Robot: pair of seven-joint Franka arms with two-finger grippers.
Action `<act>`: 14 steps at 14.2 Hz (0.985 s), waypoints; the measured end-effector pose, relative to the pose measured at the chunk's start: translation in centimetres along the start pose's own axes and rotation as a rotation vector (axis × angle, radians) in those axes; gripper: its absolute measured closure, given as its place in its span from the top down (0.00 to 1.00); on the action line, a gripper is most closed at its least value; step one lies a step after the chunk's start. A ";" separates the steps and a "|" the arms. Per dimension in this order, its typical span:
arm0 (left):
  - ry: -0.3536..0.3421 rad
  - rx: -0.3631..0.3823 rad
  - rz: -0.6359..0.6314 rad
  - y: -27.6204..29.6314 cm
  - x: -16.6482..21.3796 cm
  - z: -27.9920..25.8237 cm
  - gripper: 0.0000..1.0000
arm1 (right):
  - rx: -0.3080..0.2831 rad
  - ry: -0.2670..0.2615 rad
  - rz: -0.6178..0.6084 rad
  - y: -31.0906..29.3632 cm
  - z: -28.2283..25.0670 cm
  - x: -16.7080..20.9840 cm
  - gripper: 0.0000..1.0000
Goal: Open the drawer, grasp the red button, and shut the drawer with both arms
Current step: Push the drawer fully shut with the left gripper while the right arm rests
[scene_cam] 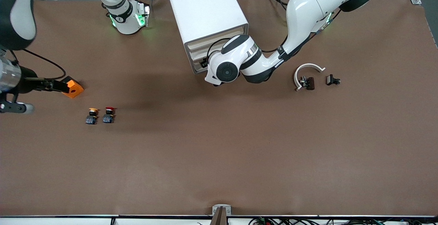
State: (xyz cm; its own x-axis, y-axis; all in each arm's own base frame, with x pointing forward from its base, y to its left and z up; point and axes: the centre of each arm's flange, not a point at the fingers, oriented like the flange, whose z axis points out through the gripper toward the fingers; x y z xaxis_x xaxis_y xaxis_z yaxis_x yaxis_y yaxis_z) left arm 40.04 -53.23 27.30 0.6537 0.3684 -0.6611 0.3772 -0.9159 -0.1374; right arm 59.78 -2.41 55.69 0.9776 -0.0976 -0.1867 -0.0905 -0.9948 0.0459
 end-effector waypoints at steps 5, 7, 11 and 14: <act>-0.002 0.005 -0.021 0.1 -0.5 0.6 1.00 | 0.002 0.058 -0.005 -0.1 -4.3 -1.2 1.00; -0.002 0.005 -0.022 0.1 -0.5 0.6 1.00 | 0.005 0.092 -0.003 0.0 -6.1 -1.6 1.00; -0.001 -0.013 -0.025 0.1 -0.2 -0.3 1.00 | 0.018 0.103 -0.015 -0.5 -8.2 -3.2 1.00; 0.073 -0.085 -0.040 -0.6 2.2 -5.2 1.00 | 0.070 0.075 -0.016 0.0 -10.0 -6.1 1.00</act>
State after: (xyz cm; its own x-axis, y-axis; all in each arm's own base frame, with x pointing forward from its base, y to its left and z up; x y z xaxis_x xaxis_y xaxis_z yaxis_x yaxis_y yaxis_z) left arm 44.69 -51.02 29.74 0.6819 0.4178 -0.6003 0.4561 -0.8846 -0.0975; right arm 55.69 -1.50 66.63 0.9903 -0.0816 -0.1123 -0.0850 -0.9960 -0.0260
